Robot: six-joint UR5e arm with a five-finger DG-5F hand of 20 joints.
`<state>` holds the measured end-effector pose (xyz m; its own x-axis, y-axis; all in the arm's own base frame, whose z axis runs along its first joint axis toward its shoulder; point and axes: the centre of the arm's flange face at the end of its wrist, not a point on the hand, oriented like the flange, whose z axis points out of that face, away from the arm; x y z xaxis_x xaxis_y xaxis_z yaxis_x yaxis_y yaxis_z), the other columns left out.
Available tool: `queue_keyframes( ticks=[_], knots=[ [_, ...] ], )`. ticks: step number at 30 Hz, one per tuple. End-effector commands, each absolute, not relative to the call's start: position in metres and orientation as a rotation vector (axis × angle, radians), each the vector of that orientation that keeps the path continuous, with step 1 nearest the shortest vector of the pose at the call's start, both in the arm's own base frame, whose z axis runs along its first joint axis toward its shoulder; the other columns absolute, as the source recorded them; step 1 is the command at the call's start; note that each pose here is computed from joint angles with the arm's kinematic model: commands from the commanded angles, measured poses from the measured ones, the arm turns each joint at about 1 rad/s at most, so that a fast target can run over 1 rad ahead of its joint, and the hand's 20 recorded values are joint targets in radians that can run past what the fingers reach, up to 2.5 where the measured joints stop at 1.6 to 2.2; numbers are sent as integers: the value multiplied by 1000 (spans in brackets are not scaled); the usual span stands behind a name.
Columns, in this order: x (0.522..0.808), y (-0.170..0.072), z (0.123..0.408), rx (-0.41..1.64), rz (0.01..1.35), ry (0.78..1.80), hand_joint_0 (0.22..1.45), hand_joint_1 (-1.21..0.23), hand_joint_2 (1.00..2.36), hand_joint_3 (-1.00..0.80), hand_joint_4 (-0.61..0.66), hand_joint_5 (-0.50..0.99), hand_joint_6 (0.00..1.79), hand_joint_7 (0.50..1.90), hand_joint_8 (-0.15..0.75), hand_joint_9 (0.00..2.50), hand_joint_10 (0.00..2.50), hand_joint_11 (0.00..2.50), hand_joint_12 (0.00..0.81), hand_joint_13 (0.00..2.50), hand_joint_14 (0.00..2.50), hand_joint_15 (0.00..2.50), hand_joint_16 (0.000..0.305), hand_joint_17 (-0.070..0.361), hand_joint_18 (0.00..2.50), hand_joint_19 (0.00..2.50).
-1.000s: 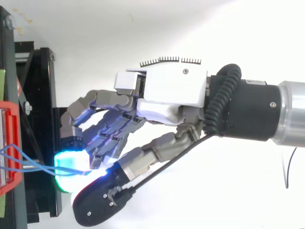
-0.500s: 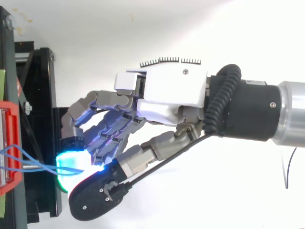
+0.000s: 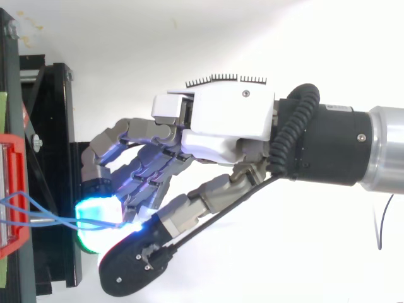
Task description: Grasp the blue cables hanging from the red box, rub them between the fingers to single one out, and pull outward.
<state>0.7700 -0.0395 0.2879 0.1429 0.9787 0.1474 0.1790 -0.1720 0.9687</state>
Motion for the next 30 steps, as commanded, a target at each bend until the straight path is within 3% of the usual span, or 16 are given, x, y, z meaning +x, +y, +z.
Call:
queue_keyframes(
  ticks=[1,6,11,16,22,26,30],
  knots=[
    [770,-39,288,1527,1131,1172,659,-945,1000,-500,72,-173,898,1028,242,678,10,349,355,755,19,515,44,100,725,499],
    [770,-40,288,1526,1130,1173,476,-889,1000,-500,94,-167,899,1012,270,702,9,345,386,774,18,520,50,113,750,523],
    [770,-38,288,1522,1131,1176,450,-763,1000,-500,104,-158,893,1002,293,756,9,346,405,807,17,529,53,118,770,536],
    [770,-40,288,1517,1119,1178,587,-659,1000,-500,76,-154,881,1043,258,771,12,348,364,800,19,539,45,101,718,572],
    [770,-41,288,1513,1116,1179,627,-776,1014,-291,50,-161,895,1094,264,766,11,361,364,800,19,548,45,100,720,565],
    [770,-41,288,1513,1116,1179,662,-830,1016,-261,0,-169,905,1128,262,745,11,367,362,786,19,531,45,101,721,546],
    [770,-41,287,1513,1117,1185,725,-886,1011,-344,-22,-182,913,1161,256,704,12,349,360,771,19,516,45,101,720,521]
  ],
)
